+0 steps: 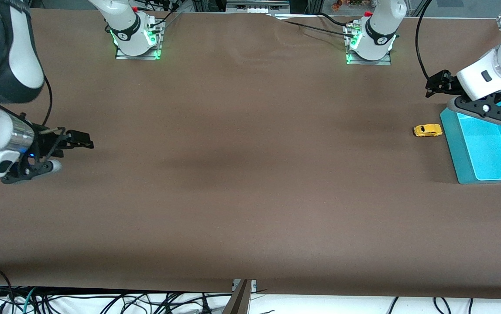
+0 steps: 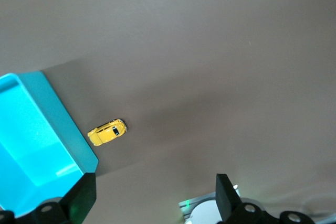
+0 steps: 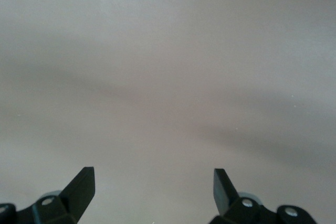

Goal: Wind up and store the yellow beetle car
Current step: 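Move the left gripper over the car while the right gripper withdraws, then grasp the yellow car with the left gripper and lift it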

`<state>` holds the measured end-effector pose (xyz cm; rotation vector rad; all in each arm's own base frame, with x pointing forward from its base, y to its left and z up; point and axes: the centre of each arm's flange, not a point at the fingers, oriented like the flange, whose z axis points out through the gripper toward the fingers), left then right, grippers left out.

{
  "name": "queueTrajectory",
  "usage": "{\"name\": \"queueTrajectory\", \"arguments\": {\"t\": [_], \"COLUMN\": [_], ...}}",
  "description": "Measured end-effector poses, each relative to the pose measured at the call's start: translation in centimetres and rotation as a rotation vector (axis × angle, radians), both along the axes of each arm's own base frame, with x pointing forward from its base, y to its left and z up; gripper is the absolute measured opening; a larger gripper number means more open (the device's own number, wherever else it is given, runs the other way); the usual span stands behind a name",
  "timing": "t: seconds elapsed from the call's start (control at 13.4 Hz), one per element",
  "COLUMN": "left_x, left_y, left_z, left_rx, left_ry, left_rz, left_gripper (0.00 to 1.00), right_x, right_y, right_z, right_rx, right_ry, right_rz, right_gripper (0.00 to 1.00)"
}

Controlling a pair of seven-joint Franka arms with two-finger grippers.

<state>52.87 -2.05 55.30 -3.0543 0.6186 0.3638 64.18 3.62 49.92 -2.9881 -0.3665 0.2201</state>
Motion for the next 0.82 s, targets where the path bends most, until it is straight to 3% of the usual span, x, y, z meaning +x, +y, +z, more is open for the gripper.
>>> {"name": "queueTrajectory", "arguments": {"t": [0.3,0.6,0.82], "left_x": [-0.9,-2.5,-5.2], "left_y": [2.5,9.4,13.4], "left_z": [-5.2,-13.7,-21.1], "left_rx": [-0.065,-0.168,-0.179], "left_ry": [0.104,0.087,0.039], "left_rz": [-0.196,-0.434,-0.623], "left_gripper": [1.0,1.0,1.0], "right_x": [-0.7,-1.7,-3.1], "right_y": [-0.7,-1.7,-2.7], "right_z": [3.1,6.3,9.5], "right_rx": [-0.033,-0.086,-0.169], "right_ry": [0.012,-0.026,-0.077], "right_rz": [0.001,-0.011,-0.015], "right_gripper": [1.0,1.0,1.0]}}
